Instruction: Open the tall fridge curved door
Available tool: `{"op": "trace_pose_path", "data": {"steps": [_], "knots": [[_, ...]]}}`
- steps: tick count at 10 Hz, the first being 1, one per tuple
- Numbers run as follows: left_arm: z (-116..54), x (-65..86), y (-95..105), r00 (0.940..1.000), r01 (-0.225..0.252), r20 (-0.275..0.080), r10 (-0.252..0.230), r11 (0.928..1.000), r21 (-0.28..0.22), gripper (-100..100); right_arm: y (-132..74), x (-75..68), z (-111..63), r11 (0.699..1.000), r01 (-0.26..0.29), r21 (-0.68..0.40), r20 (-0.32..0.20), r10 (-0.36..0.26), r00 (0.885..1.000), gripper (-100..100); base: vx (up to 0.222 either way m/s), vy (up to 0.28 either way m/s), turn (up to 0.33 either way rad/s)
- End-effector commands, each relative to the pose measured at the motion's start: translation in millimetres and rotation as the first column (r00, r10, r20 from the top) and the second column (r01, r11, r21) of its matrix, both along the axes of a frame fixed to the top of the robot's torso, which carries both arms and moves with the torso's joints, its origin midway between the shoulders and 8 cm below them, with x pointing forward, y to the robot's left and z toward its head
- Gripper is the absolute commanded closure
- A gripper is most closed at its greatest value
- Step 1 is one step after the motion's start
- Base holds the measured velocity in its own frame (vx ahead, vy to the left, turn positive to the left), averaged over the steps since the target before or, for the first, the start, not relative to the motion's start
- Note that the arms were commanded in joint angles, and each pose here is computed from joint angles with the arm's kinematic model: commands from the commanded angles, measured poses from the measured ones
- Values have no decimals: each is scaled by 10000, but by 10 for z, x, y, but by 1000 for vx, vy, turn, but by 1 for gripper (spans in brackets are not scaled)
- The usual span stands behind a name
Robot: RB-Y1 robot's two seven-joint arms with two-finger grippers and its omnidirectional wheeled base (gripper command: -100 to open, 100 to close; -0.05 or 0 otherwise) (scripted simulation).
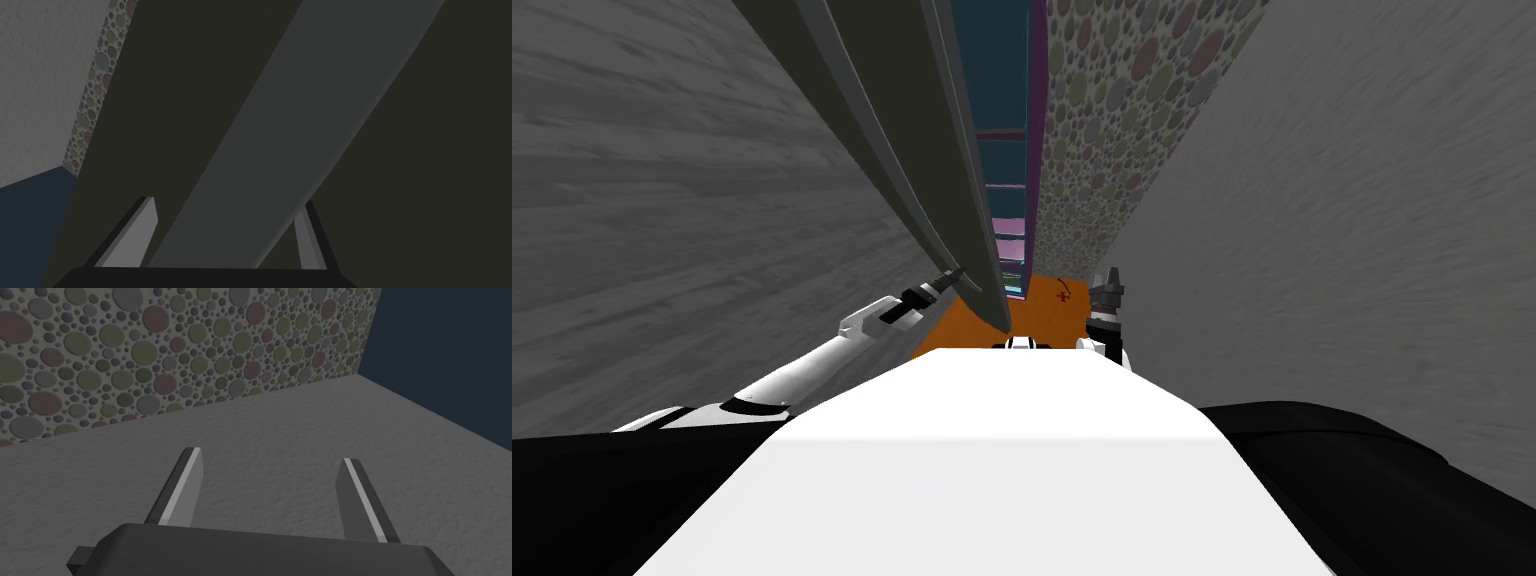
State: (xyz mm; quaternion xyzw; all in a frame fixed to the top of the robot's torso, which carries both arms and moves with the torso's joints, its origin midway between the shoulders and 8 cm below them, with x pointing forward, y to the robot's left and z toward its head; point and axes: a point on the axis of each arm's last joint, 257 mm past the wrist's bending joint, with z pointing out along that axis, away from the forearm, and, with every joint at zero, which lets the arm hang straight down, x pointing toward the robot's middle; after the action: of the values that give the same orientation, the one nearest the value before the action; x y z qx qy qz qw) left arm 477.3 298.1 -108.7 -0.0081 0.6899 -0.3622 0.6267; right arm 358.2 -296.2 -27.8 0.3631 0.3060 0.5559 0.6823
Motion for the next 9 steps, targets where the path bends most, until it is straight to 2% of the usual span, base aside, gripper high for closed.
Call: {"op": "trace_pose_path", "data": {"steps": [1,2,4,5,7,8,9], "knots": [[51,-217,-308,9954,952,139,-953,9954,30,100,0,0,0,10000,0,-1,0,0,10000,0,-88,289,48],[51,-217,-308,9954,952,139,-953,9954,30,100,0,0,0,10000,1,-1,-1,-1,10000,0,-57,261,19],[54,-449,-583,9832,1819,140,-1820,9833,22,100,0,0,0,10000,0,-1,0,0,10000,0,-101,314,23],[54,-449,-583,9832,1819,140,-1820,9833,22,100,0,0,0,10000,0,-2,0,0,10000,0,-105,294,15],[61,-701,-844,9637,2667,131,-2666,9638,-43,100,0,0,-1,10000,1,0,-2,-1,10000,0,-30,311,37],[61,-701,-844,9637,2667,131,-2666,9638,-43,100,-1,0,0,10000,1,-1,-1,-1,10000,0,-34,260,13],[68,-833,-968,9513,3080,125,-3079,9513,-98,100,0,0,-1,10000,0,1,-1,0,10000,0,-51,226,17]]}}
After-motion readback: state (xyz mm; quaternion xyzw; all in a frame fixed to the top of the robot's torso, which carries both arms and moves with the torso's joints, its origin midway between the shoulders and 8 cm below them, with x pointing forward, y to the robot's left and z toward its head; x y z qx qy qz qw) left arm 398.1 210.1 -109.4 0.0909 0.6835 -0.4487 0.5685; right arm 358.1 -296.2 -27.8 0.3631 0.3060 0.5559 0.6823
